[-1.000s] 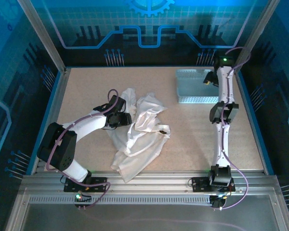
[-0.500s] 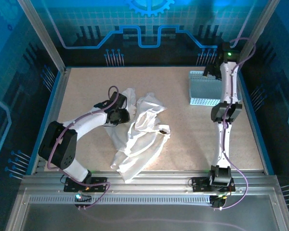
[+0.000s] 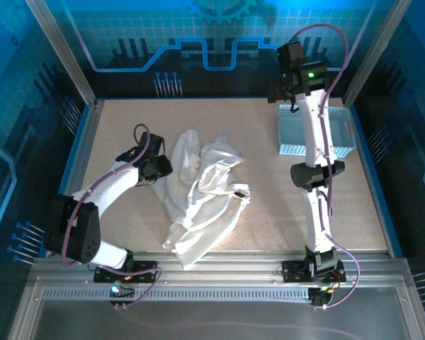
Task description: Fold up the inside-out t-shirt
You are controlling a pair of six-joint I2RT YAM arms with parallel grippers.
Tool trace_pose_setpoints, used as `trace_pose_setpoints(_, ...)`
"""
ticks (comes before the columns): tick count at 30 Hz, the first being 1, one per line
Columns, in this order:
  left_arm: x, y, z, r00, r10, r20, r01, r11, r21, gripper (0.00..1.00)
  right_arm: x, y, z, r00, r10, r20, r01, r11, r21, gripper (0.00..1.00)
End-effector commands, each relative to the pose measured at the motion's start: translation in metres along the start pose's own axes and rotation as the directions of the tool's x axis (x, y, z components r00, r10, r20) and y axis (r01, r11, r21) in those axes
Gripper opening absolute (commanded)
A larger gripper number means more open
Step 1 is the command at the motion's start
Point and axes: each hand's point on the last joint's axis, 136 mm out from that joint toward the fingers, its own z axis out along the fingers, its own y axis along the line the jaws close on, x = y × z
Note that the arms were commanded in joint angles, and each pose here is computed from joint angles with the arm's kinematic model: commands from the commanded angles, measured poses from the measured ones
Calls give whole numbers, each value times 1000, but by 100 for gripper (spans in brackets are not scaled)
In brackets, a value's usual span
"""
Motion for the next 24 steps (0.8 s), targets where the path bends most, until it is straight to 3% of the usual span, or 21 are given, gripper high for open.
trace_pose_setpoints(1, 1, -7, -6, 999, 41, -4, -41, 999, 22, 37, 0, -30, -71, 996, 33, 88, -33, 999, -8, 94)
trace_pose_setpoints(3, -4, -23, -12, 995, 100, 11, -100, 994, 36, 44, -5, -16, -102, 988, 23, 153, -7, 995, -104, 95)
trace_pose_setpoints(7, -5, -81, -27, 957, 284, 50, -287, 955, 70, 56, -2, 5, -151, 970, -4, 242, 47, 984, -172, 95)
trace_pose_setpoints(9, 2, -103, -28, 930, 365, 51, -367, 928, 62, 60, 2, 2, -160, 965, -24, 261, 51, 994, -100, 96)
trace_pose_setpoints(13, 19, -141, -20, 874, 485, 41, -486, 872, 61, 66, 11, -39, -160, 969, -16, 248, -27, 985, 168, 100)
trace_pose_setpoints(17, 43, -172, 2, 808, 589, 3, -589, 807, 44, 71, 17, -76, -173, 971, -14, 238, -54, 960, 275, 100)
trace_pose_setpoints(19, 49, -179, 15, 781, 625, -15, -625, 781, 0, 74, 31, -104, -172, 983, 21, 181, -78, 946, 314, 100)
trace_pose_setpoints(22, 55, -184, 35, 774, 630, -57, -632, 774, -31, 77, 54, -115, -152, 996, -4, 85, -19, 962, 274, 100)
trace_pose_setpoints(24, 56, -185, 44, 769, 636, -68, -639, 767, -54, 79, 69, -93, -138, 988, -26, 154, 11, 995, 94, 100)
